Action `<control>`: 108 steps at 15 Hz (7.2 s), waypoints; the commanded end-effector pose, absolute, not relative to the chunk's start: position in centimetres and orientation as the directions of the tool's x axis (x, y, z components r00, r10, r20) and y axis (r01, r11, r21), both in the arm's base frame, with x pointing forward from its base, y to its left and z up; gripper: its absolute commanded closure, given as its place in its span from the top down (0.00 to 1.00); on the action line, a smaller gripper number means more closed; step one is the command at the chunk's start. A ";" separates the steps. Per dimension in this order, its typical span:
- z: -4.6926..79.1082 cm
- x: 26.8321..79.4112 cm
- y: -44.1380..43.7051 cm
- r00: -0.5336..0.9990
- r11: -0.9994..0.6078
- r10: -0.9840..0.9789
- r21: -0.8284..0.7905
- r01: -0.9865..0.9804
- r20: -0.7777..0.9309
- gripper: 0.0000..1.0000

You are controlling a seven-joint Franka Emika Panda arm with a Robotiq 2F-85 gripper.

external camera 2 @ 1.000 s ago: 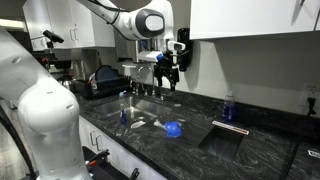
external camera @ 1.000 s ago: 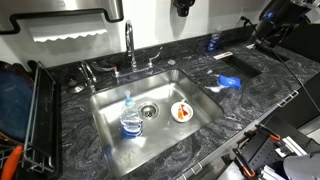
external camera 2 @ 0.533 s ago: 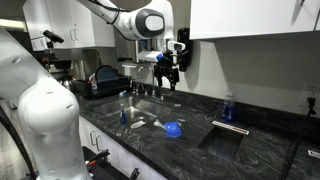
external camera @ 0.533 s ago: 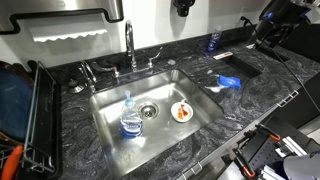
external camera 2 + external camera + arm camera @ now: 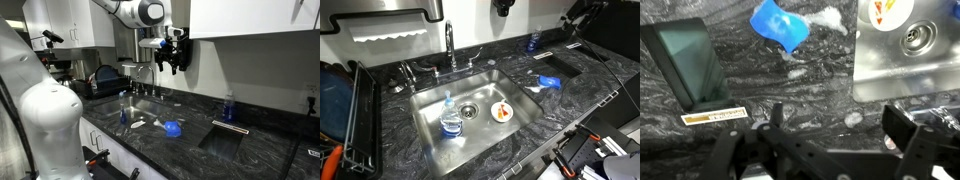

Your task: Pick up the two objects from the white bowl in the sink and put them on the sink base top

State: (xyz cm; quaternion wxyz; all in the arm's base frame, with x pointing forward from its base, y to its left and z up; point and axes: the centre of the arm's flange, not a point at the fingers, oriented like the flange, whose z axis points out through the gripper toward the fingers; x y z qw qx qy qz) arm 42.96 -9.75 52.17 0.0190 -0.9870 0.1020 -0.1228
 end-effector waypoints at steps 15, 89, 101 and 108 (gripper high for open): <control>45.3 52.5 0.6 0.995 -0.984 0.096 -0.156 0.090 -0.031 1.00; 9.2 52.5 14.7 0.932 -0.934 -0.357 -0.005 -0.358 0.057 0.51; 13.0 52.1 14.6 0.925 -0.927 -0.372 0.018 -0.374 0.071 0.01; 18.0 52.0 11.9 0.891 -0.897 -0.434 0.030 -0.441 0.136 0.01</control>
